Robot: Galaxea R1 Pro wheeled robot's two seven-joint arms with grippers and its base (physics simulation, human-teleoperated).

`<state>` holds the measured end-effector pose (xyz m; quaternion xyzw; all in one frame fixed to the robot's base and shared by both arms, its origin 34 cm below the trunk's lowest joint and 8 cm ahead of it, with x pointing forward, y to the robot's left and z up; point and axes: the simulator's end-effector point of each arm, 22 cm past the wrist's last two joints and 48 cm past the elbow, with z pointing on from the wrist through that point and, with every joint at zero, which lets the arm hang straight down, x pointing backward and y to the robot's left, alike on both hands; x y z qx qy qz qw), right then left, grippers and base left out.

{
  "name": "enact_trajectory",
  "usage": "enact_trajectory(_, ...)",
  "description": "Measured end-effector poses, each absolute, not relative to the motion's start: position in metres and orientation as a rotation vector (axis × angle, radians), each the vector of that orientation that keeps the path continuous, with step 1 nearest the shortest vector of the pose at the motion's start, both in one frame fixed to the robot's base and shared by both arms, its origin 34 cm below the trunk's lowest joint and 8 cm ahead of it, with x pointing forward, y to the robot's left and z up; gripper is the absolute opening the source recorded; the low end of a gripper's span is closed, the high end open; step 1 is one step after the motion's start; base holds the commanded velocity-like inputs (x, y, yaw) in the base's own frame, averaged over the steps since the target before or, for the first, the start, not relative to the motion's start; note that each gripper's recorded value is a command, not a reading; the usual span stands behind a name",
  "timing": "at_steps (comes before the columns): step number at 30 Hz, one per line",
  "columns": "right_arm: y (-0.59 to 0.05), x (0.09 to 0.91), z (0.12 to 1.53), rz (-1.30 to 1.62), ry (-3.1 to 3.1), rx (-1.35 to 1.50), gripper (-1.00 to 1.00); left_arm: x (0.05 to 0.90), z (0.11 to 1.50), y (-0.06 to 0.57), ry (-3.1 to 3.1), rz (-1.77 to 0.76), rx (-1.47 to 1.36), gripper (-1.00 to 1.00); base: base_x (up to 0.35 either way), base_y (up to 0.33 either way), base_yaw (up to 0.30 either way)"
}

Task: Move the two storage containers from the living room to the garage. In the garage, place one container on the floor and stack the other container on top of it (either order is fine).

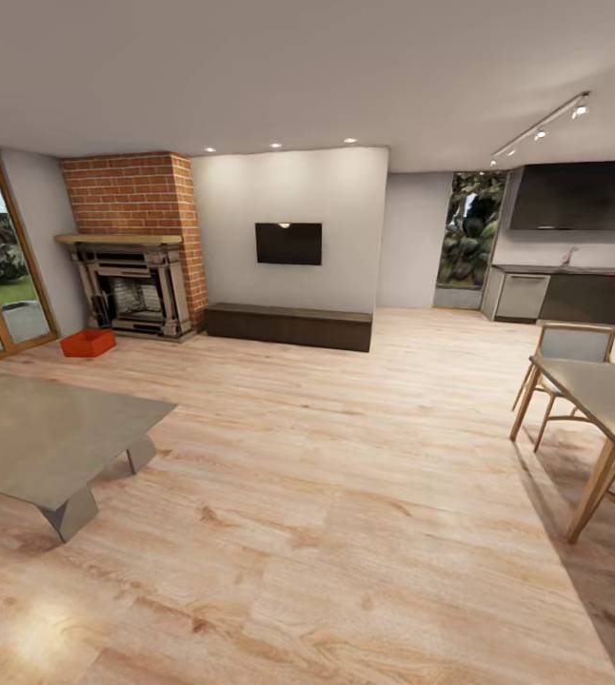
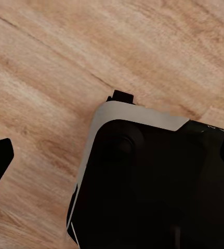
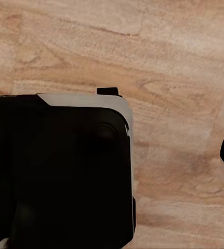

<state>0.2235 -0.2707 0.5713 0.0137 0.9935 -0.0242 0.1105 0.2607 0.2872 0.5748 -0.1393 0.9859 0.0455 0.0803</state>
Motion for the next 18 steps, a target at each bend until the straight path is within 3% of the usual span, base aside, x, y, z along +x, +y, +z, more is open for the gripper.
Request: enact_trajectory(18,-0.2694,0.2235,0.5712,-0.069,2.919,0.041,1.00,0.2613,0.5748,0.2862,2.947,0.128,-0.413,1.00,0.325,0.000,0.000)
